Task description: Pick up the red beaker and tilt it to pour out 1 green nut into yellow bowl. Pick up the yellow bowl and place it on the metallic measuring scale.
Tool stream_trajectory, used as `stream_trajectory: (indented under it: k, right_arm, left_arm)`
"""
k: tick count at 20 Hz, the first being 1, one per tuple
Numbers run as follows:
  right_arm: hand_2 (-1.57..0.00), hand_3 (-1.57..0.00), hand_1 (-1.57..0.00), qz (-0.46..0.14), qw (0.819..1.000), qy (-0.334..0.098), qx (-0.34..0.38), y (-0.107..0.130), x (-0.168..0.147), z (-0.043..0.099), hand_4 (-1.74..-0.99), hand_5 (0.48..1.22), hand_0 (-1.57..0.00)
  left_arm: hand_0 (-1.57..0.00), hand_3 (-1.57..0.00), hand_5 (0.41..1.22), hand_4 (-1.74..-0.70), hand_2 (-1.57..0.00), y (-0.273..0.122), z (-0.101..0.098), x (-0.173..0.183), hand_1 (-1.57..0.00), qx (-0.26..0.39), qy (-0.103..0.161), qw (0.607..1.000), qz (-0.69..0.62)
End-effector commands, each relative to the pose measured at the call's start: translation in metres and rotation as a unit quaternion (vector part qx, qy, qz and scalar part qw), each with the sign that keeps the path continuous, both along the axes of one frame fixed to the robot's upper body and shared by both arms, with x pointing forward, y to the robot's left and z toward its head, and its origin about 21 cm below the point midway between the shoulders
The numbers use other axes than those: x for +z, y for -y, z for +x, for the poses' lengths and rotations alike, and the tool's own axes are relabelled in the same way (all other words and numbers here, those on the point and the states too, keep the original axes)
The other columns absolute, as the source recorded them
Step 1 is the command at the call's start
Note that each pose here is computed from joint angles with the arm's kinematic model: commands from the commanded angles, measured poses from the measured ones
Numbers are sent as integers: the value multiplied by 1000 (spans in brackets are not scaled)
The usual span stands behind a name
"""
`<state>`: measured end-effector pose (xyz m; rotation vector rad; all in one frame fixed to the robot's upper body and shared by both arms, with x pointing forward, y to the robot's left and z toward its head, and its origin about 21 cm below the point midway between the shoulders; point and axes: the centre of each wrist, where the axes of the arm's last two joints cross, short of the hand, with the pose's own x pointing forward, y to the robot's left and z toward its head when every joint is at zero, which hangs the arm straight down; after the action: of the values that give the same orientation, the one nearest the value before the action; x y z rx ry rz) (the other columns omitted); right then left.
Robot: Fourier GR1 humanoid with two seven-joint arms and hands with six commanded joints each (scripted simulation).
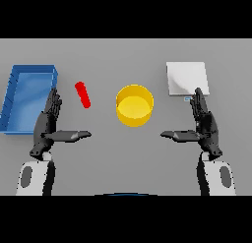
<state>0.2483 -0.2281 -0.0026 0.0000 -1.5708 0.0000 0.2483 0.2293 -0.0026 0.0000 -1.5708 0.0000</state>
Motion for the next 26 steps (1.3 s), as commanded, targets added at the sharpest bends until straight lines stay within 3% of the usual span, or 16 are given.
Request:
stream_trajectory:
  k: [1, 6, 7, 9, 12, 14, 19, 26]
  right_arm:
    - [1, 1, 1, 0, 1000, 0, 0, 0, 0, 0, -1071, 578, 1]
    - [1, 1, 1, -1, 1000, -1, 1, -2, 3, 6, -1071, 578, 1]
    - [1, 1, 1, -79, 996, 45, 2, 2, 8, -3, -1071, 578, 1]
    - [1, 1, 1, -145, 986, 79, 15, -4, 11, -14, -1066, 576, 1]
    - [1, 1, 1, -167, 982, 82, 22, -7, 10, -24, -1084, 585, 1]
    - [1, 1, 1, -158, 984, 77, 26, -8, 17, -20, -1118, 600, 1]
    - [1, 1, 1, -131, 988, 76, 40, -7, 18, -19, -1189, 626, 1]
    - [1, 1, 1, -120, 989, 72, 46, -5, 16, -17, -1229, 626, 1]
  left_arm:
    - [1, 1, 660, -1141, 1, 0, -1, 0, 1, 0, 1, 1000, 0]
    - [1, 1, 660, -1141, 1, 5, -4, 1, 1, -2, 5, 1000, 0]
    - [1, 1, 660, -1141, 1, 4, -16, 5, 1, -20, 25, 999, 39]
    - [1, 1, 660, -1144, 1, 3, -31, 15, 1, -38, 34, 996, 78]
    - [1, 1, 657, -1136, 1, 6, -41, 25, 1, -48, 28, 994, 96]
    - [1, 1, 652, -1139, 1, 12, -41, 26, 1, -54, 12, 994, 99]
    - [1, 1, 643, -1145, 1, 10, -12, 15, 1, -58, -31, 992, 104]
    - [1, 1, 637, -1178, 1, 9, 39, -6, 1, -66, -36, 991, 113]
